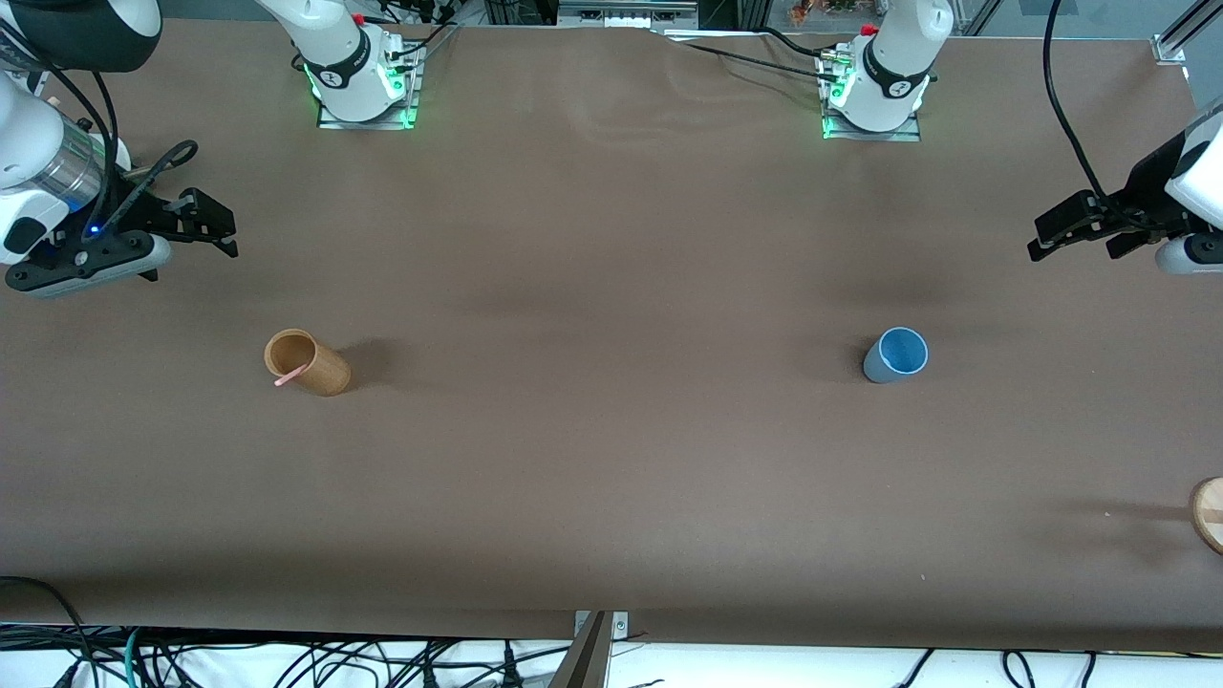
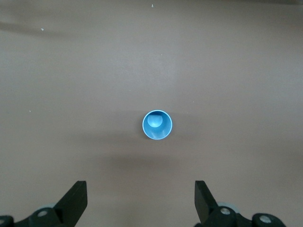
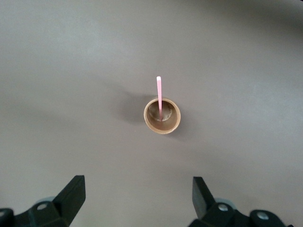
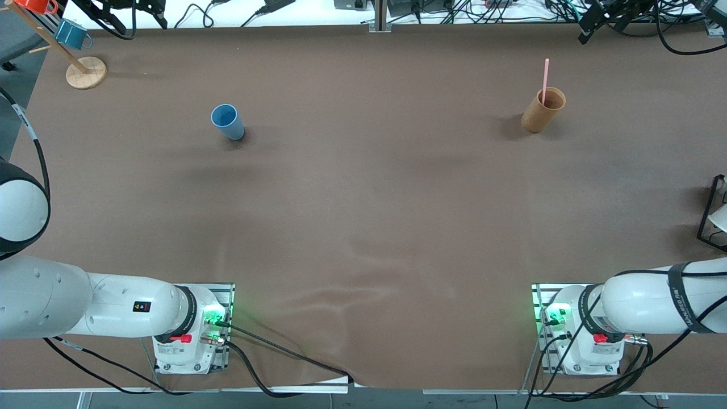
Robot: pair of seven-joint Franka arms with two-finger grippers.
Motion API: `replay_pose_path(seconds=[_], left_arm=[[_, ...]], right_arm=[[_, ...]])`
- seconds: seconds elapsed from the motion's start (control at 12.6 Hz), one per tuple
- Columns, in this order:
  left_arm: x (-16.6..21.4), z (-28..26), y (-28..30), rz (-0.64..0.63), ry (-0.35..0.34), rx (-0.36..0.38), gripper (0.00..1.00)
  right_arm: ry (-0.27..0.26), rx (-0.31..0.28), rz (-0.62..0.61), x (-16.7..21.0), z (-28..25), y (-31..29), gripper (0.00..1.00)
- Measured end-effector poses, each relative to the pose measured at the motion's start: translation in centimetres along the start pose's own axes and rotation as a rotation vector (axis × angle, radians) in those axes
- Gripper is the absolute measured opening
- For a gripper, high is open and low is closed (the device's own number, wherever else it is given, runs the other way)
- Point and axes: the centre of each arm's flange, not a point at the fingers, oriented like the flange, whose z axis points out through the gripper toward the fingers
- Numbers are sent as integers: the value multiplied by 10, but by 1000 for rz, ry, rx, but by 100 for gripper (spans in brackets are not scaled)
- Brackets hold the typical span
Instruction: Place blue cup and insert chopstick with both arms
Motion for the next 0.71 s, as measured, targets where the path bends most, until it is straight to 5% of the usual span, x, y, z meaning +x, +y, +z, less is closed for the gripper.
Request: replay_pose_path(seconds=[0.71], left_arm=[[1,-1,0,0,5,0,100]], right_arm=[[-10,3,0,-1,1,0,100]])
